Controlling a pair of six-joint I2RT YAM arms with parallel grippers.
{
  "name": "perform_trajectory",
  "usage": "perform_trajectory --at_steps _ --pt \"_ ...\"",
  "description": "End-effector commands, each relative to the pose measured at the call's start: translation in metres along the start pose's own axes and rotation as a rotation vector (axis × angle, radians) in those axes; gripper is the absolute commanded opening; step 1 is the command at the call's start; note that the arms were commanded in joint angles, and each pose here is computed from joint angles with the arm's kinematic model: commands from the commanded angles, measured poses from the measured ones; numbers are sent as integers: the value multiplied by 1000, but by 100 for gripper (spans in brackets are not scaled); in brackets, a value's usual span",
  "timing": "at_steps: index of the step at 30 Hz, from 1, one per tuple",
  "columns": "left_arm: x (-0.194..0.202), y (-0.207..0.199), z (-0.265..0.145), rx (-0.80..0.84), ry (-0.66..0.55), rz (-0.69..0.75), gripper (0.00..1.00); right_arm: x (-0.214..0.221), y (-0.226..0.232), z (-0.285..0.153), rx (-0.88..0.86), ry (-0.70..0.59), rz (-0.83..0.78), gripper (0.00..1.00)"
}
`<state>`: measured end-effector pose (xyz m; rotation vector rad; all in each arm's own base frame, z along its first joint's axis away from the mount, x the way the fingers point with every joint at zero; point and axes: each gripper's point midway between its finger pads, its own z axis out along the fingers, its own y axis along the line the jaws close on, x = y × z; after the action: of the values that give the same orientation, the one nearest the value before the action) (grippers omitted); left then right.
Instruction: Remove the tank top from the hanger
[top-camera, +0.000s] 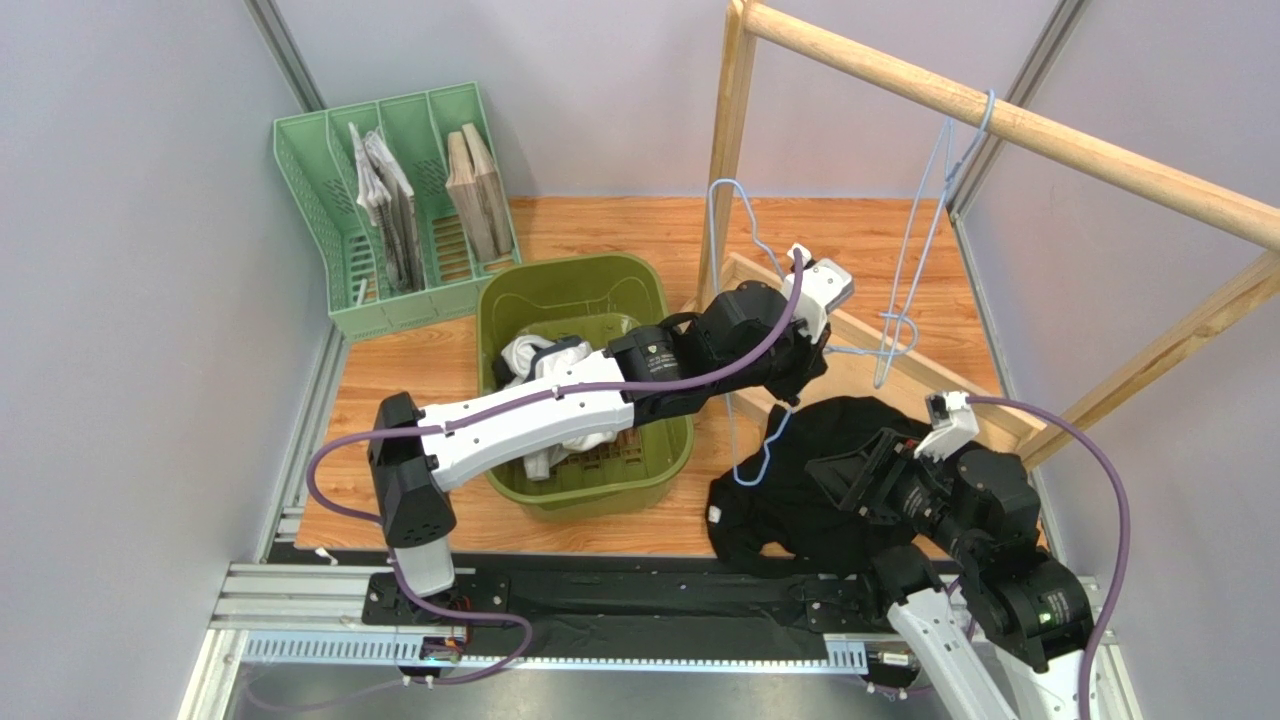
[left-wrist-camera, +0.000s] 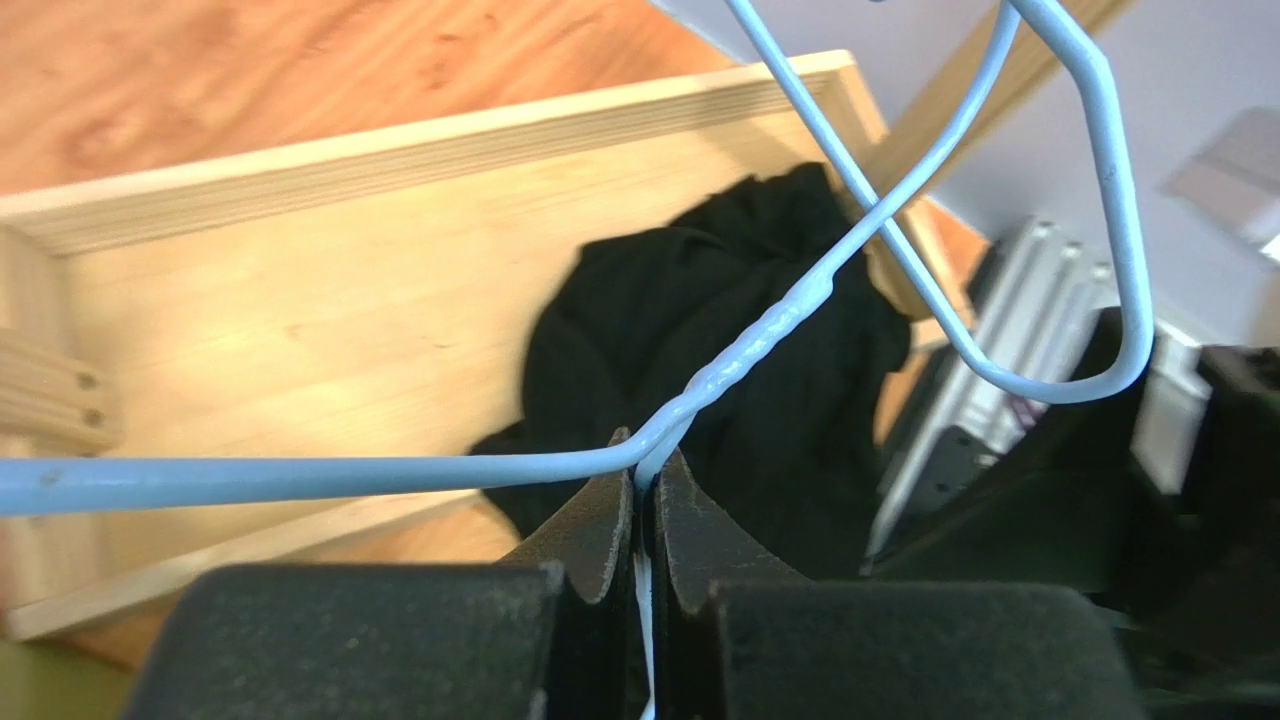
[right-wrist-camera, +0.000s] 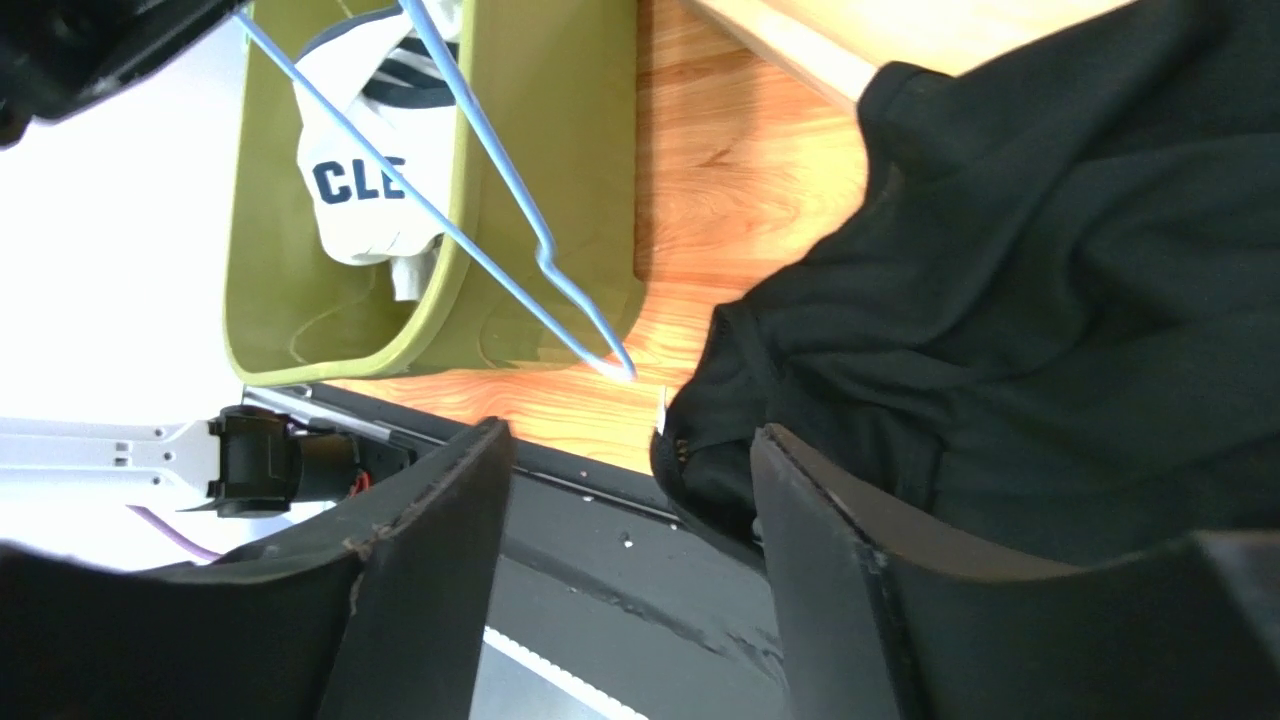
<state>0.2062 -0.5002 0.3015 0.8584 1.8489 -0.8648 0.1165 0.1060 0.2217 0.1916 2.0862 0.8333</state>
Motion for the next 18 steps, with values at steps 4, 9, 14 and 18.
perform_trajectory --at_steps 4,9,14,18 --pt "-52 24 -53 -130 -156 103 0 -8 3 -19 8 -49 -55 68" --pt "-57 13 -71 -77 -170 29 0 1 22 -24 -120 -13 -117 68" --pt "-65 0 -100 9 -244 -102 0 11 44 -36 -256 25 -145 75" --pt "-95 -15 -137 132 -416 -283 0 14 68 -48 -397 30 -149 80"
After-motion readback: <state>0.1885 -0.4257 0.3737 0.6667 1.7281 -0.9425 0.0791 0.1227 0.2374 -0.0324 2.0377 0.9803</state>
